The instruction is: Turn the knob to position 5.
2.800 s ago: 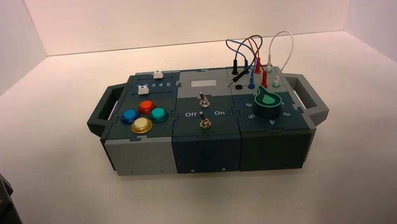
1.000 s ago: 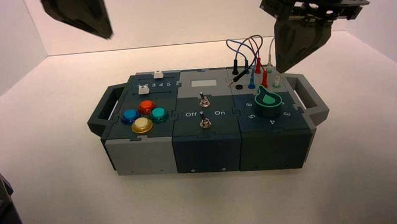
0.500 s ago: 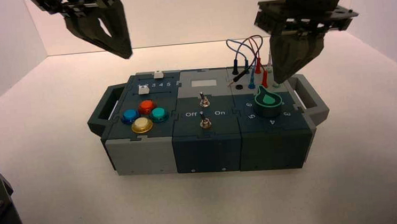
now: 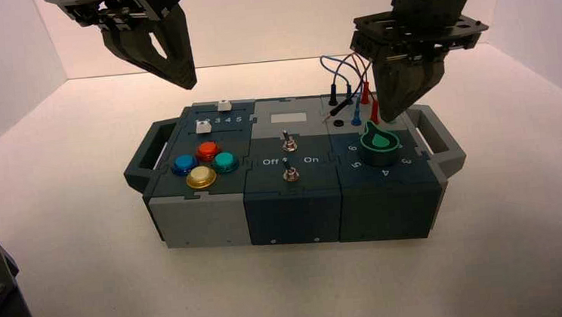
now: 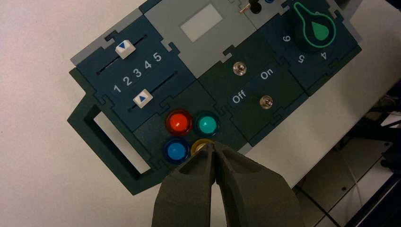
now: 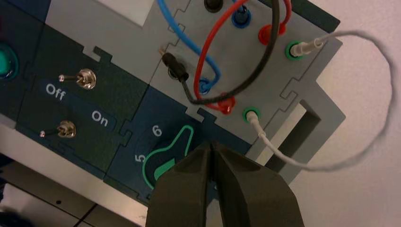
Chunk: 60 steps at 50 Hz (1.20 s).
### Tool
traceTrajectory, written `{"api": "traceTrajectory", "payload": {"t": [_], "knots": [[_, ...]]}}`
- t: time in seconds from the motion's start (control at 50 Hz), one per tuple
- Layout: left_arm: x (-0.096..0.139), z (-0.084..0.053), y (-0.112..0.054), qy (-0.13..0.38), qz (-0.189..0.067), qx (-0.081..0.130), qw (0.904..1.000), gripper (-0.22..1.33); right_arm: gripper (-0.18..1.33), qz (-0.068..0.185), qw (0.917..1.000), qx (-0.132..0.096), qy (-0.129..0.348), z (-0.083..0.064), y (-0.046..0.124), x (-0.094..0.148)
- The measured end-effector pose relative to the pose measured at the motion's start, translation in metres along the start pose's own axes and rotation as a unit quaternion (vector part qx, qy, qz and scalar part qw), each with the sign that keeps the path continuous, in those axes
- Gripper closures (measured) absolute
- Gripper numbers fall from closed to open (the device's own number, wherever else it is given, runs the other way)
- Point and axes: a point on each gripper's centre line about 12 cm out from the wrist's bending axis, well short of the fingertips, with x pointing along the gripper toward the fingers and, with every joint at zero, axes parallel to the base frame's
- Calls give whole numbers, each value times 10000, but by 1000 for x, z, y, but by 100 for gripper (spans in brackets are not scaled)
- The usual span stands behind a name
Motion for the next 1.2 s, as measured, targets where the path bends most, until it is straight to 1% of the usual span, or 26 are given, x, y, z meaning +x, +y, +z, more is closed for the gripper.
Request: {"api": "traceTrajectory", "payload": {"t": [0.08,0.36,0.56,0.76,0.98,1.2], "knots": [[0,0,-1,1,-6,14,10000,128,129,-1,10000,-25,49,1,2,4],[1,-1,-9,35,-78,201,9998,128,129,13,10000,-47,61,5,4,8],[3,-2,-10,67,-85,227,9997,128,129,39,10000,-34,9,9,6,6],[2,-1,-11,61,-93,221,9997,128,129,113,9999,-89,8,12,14,7],[3,-3,-11,122,-87,250,9996,128,130,156,9998,-78,139,11,18,14],[3,-4,-13,157,-109,294,9994,128,129,177,9997,-76,174,9,20,14]]}}
